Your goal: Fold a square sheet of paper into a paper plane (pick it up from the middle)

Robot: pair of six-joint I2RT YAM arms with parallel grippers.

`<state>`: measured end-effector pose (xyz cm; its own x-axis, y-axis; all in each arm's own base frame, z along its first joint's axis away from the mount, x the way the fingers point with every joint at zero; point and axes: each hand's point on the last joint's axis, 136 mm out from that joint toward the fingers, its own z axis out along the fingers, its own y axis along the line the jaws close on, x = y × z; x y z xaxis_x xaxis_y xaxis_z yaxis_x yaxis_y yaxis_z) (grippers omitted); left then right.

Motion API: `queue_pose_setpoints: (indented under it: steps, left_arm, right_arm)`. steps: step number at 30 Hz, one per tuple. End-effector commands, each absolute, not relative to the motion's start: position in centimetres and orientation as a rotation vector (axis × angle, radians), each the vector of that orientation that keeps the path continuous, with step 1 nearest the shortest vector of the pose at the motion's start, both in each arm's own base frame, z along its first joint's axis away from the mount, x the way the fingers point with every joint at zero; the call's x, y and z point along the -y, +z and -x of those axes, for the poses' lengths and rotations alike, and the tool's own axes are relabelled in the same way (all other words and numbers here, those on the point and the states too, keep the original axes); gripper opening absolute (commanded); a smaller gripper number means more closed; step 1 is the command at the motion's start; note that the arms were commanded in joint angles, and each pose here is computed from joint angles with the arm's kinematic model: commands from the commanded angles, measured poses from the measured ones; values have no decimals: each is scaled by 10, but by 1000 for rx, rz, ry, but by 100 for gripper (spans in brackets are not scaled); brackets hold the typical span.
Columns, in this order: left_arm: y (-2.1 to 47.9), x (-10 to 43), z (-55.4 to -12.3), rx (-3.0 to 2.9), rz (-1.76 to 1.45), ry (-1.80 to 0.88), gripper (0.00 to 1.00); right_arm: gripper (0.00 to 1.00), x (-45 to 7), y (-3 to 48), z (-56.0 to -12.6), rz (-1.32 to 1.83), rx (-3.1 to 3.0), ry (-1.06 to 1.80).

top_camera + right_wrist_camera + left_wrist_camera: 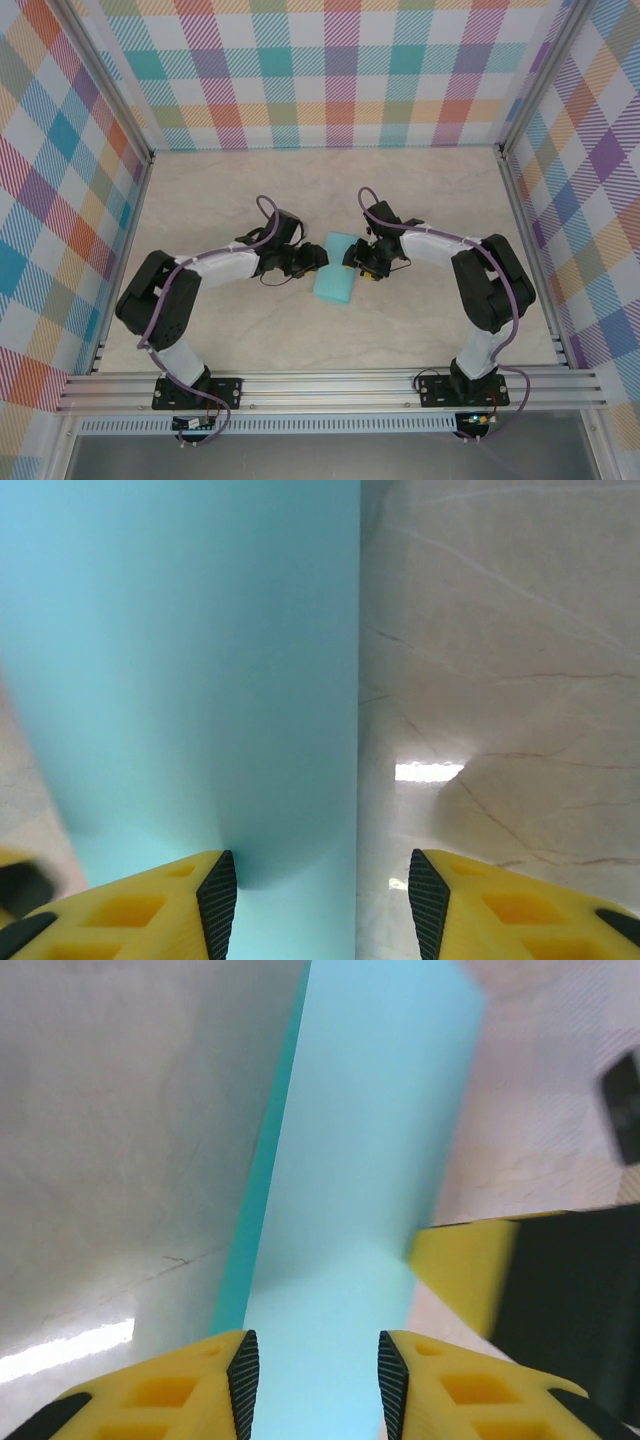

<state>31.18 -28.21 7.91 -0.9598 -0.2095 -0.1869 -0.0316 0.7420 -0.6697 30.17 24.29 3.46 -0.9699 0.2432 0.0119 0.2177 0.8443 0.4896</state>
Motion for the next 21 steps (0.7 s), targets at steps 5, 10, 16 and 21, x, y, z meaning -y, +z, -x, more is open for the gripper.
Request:
queue_pose_setpoints:
  steps: [5,10,16,21]
  left_arm:
    - [93,244,-314,-2653,269,-825,39]
    - [92,241,-312,-2652,275,-821,40]
    - [90,245,-313,-2658,277,-847,40]
    - [89,246,-312,-2663,270,-852,40]
  right_arm:
    - [52,-233,27,-303,-364,-3003,670]
    - [55,-224,27,-303,-410,-3005,595]
    - [55,-223,22,-304,-428,-3012,582]
    - [55,-226,24,-305,-341,-3034,575]
